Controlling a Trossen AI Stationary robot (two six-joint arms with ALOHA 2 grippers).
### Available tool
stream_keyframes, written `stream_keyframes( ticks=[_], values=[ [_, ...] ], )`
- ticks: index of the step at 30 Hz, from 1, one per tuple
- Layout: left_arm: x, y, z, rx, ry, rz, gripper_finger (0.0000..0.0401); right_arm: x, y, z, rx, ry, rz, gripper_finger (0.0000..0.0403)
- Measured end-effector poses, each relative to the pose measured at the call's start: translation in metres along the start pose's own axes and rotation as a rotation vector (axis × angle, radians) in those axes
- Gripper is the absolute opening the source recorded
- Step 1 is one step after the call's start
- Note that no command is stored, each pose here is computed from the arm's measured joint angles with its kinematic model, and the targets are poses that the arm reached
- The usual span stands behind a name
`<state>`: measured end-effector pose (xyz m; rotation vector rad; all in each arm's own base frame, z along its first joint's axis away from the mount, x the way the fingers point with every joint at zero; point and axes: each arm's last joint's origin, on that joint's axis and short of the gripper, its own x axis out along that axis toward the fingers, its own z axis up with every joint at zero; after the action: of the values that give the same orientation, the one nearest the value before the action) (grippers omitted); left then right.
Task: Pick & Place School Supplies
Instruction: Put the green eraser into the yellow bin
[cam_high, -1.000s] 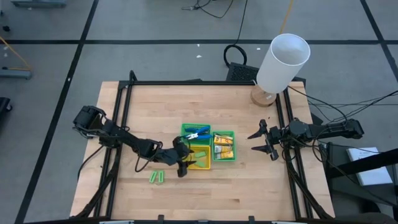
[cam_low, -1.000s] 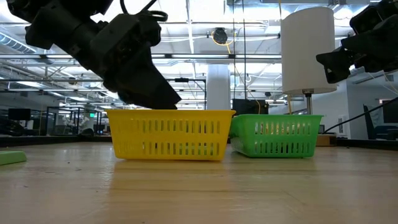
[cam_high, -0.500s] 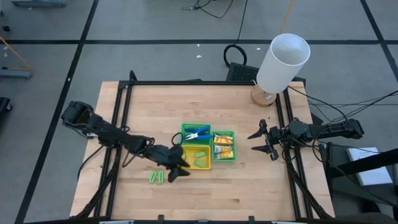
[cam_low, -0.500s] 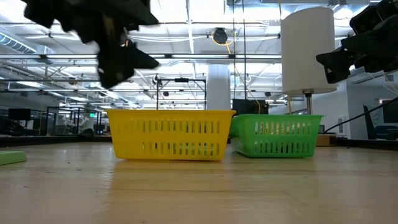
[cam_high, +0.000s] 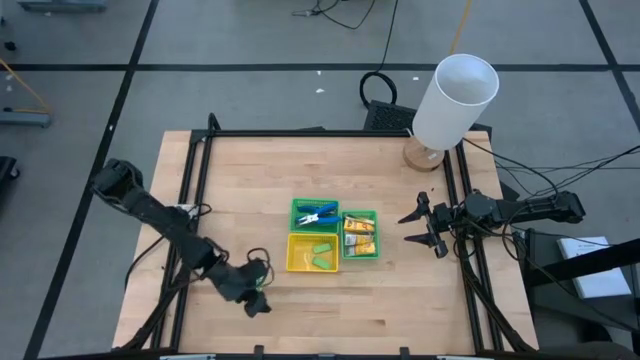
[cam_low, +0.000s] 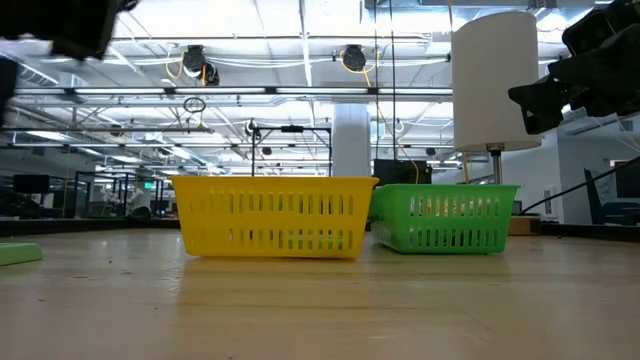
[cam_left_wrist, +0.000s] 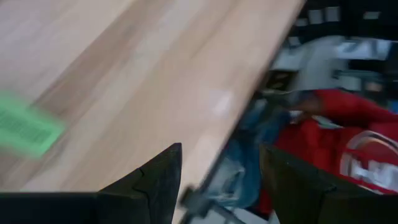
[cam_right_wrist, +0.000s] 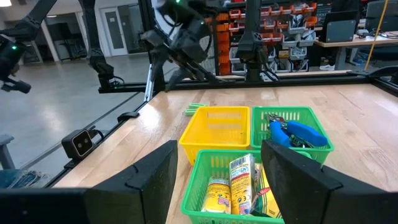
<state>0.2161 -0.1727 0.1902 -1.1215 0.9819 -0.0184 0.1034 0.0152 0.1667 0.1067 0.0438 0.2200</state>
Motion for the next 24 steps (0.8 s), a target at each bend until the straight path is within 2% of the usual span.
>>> stream_keyframes(
  ticks=[3,6,10,13,17,24],
  values=[
    [-0.001,0.008,-0.012,-0.061,0.001,0.092,0.0212,0.000,0.000,0.000,0.000,0.000,0.000,0.0226],
    [-0.003,0.020,-0.019,-0.171,-0.003,0.220,0.0209,0.000,0.000,0.000,0.000,0.000,0.000,0.0226],
    [-0.008,0.035,-0.022,-0.322,0.002,0.395,0.0208,0.000,0.000,0.000,0.000,0.000,0.000,0.0226],
    [-0.013,0.045,-0.022,-0.377,-0.017,0.507,0.0209,0.000,0.000,0.000,0.000,0.000,0.000,0.0226],
    [-0.017,0.053,-0.020,-0.374,-0.099,0.585,0.0209,0.000,0.000,0.000,0.000,0.000,0.000,0.0226],
    [-0.017,0.052,-0.015,-0.236,-0.247,0.557,0.0209,0.000,0.000,0.000,0.000,0.000,0.000,0.0226]
  ],
)
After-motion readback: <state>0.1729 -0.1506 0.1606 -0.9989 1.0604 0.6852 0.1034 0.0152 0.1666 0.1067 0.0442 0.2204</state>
